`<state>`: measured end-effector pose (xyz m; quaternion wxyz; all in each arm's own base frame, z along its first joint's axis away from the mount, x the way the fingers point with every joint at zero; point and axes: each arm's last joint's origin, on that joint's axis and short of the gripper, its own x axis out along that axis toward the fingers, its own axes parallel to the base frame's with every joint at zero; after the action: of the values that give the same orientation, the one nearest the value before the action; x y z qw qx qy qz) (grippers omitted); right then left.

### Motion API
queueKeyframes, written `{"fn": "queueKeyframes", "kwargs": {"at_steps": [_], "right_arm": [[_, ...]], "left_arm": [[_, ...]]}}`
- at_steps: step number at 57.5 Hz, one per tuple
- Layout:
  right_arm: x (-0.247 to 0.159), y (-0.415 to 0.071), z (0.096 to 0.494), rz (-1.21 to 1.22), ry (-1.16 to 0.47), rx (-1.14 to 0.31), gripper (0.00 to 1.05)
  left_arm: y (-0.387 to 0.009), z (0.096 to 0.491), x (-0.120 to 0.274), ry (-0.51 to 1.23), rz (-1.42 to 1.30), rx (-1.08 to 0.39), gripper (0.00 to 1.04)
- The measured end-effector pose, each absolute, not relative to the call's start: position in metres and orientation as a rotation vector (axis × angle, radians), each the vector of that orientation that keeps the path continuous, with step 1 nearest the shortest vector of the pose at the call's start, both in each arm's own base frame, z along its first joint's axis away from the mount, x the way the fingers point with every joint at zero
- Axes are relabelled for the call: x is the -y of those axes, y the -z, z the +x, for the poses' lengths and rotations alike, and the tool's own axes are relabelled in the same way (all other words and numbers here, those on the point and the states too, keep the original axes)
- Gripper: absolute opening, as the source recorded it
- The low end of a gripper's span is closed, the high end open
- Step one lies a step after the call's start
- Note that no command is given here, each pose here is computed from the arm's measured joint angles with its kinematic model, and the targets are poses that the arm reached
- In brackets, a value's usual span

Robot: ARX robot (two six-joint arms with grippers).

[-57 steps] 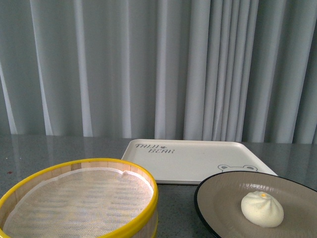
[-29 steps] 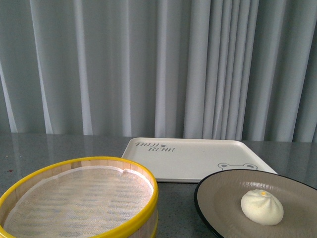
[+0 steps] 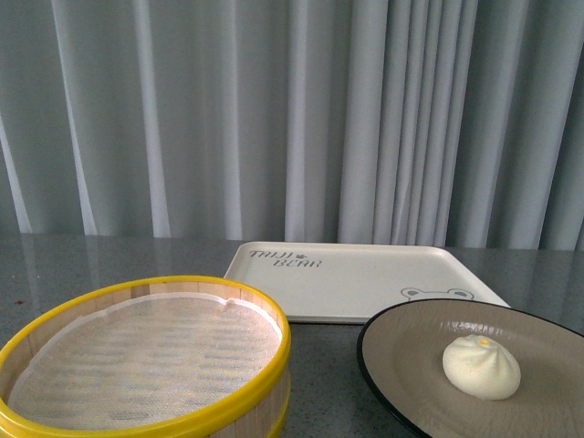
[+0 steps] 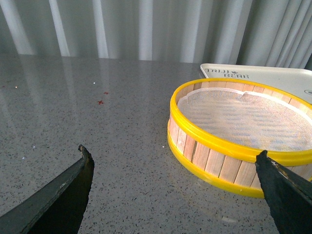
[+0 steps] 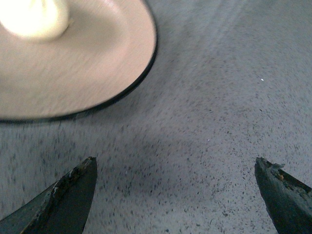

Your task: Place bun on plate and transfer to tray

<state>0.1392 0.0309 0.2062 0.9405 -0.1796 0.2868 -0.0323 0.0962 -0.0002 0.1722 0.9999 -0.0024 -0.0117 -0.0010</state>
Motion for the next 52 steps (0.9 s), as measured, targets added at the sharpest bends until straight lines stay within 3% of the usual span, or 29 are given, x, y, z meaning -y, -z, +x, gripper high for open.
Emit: {"fn": "queueKeyframes", "kwargs": {"at_steps": [7, 24, 52], "right_arm": [[-0.044, -0.203, 0.137, -0.615, -0.09, -0.621, 0.96], [-0.066, -0.202, 0.173, -1.165, -0.293, -0.416, 0.96], [-0.076, -0.168, 0.193, -1.416, -0.496, -0.264, 0.96]], "left_arm": [[-0.172, 0.096, 0.0, 0.001, -0.005, 0.023, 0.98], [-0.172, 0.096, 0.0, 0.002, -0.005, 0.023, 0.98], [-0.172, 0.096, 0.0, 0.002, -0.005, 0.023, 0.98]]}}
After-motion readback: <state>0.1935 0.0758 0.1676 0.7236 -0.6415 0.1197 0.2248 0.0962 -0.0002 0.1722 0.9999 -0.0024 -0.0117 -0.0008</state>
